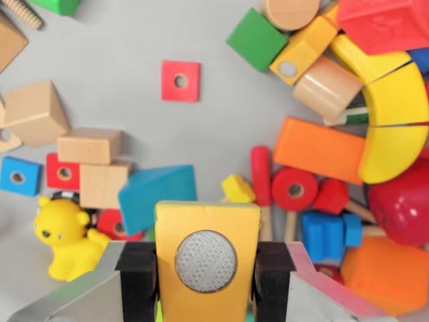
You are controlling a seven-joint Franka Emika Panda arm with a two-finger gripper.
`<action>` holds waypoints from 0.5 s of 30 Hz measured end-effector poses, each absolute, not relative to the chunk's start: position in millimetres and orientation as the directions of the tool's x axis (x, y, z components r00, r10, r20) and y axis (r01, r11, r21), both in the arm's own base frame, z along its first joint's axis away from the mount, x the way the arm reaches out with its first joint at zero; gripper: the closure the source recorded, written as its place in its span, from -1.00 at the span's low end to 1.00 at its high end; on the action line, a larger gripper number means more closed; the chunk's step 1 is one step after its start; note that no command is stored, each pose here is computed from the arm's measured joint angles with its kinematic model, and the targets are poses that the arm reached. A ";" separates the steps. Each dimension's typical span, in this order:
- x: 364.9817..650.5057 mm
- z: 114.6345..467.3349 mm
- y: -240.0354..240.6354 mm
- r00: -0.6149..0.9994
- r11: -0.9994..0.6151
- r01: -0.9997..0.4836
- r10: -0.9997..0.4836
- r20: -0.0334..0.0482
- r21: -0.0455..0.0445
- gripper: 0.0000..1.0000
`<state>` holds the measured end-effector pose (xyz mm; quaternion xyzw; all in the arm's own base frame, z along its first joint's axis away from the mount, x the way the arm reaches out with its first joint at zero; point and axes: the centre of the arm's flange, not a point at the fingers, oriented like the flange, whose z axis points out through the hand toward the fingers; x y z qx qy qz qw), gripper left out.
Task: Pick an object from the bin
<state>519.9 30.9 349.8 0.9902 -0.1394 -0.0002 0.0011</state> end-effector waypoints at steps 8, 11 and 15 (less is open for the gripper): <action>520.3 375.2 31.0 0.961 -0.961 -0.276 -0.276 0.001 0.002 1.00; 520.5 385.0 31.0 0.961 -0.961 -0.276 -0.276 0.001 0.002 1.00; 520.4 394.4 31.0 0.961 -0.961 -0.276 -0.276 0.001 0.003 1.00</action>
